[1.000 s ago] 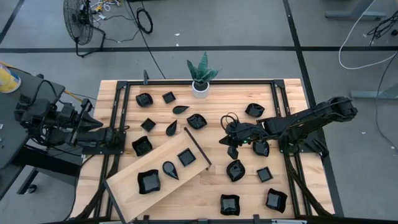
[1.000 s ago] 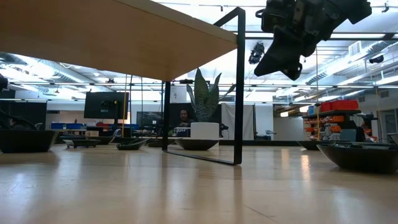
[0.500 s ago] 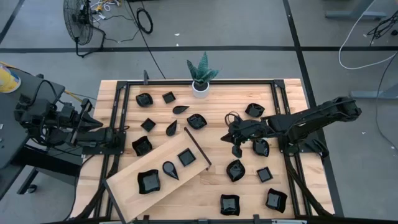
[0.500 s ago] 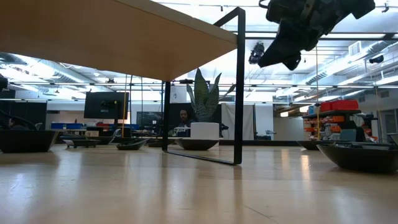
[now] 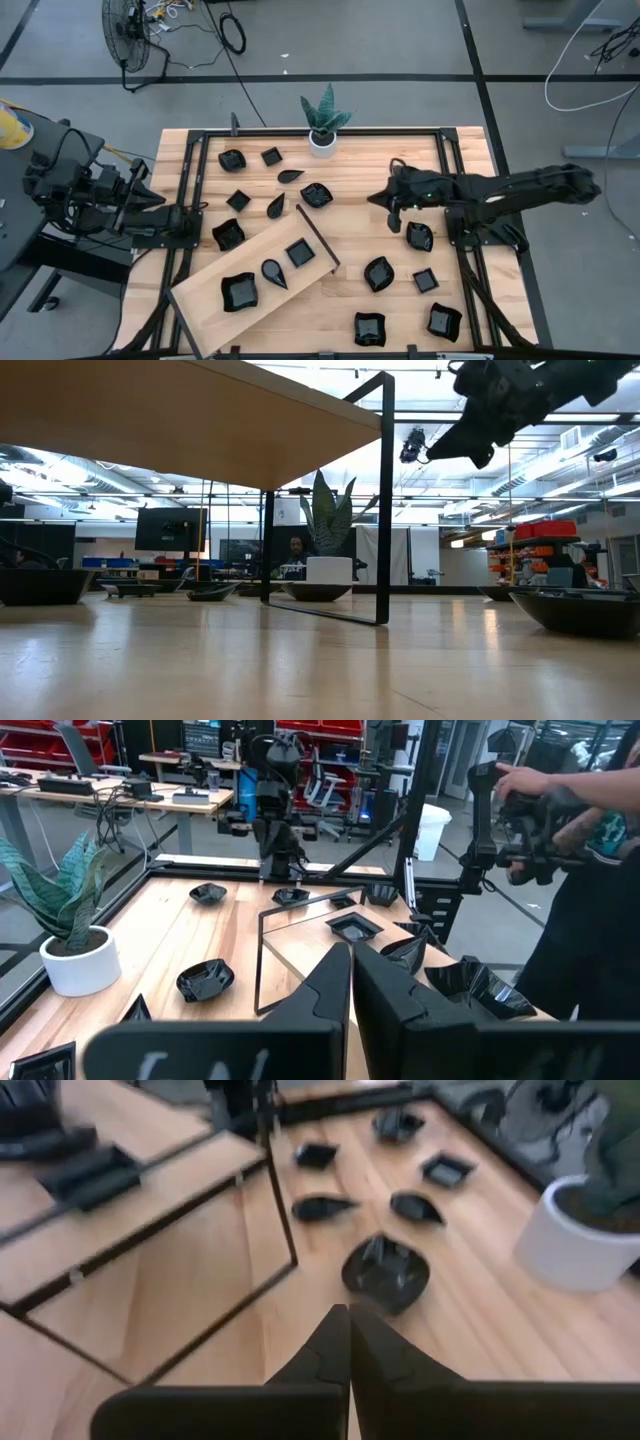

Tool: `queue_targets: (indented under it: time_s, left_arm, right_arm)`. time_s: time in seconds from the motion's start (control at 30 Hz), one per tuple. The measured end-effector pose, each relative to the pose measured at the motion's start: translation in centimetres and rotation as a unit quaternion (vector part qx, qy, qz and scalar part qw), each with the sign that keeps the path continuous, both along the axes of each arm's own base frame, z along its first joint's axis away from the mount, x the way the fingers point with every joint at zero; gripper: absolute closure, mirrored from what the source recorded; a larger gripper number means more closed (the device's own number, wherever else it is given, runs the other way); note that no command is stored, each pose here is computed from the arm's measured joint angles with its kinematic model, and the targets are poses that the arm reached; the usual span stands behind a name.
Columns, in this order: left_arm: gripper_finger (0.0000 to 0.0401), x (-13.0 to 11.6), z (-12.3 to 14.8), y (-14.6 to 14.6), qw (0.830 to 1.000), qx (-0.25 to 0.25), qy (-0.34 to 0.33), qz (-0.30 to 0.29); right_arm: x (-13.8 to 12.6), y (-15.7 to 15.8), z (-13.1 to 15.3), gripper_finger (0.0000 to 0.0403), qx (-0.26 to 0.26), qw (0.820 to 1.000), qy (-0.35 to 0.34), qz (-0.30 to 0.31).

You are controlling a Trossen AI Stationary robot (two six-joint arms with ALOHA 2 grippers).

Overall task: Pick & Place Mini shaped plates
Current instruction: Put the black distorted square plate on the shelf

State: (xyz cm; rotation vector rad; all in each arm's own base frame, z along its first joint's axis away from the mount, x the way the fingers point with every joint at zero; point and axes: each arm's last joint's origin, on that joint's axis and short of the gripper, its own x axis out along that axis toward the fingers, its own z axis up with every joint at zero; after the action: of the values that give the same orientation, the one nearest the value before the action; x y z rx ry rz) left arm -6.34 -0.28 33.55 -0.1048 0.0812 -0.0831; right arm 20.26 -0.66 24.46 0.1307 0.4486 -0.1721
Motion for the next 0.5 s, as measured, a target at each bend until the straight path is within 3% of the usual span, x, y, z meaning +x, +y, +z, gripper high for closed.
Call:
queue_targets:
  time_s: [0.5]
  left_arm:
    - [0.0383,0.0,0.0,0.0,1.000,0.000,0.000,0.000]
  right_arm:
    - [-3.7,-0.1,-1.0,0.0401,-0.008,0.997,-0.069,0.026]
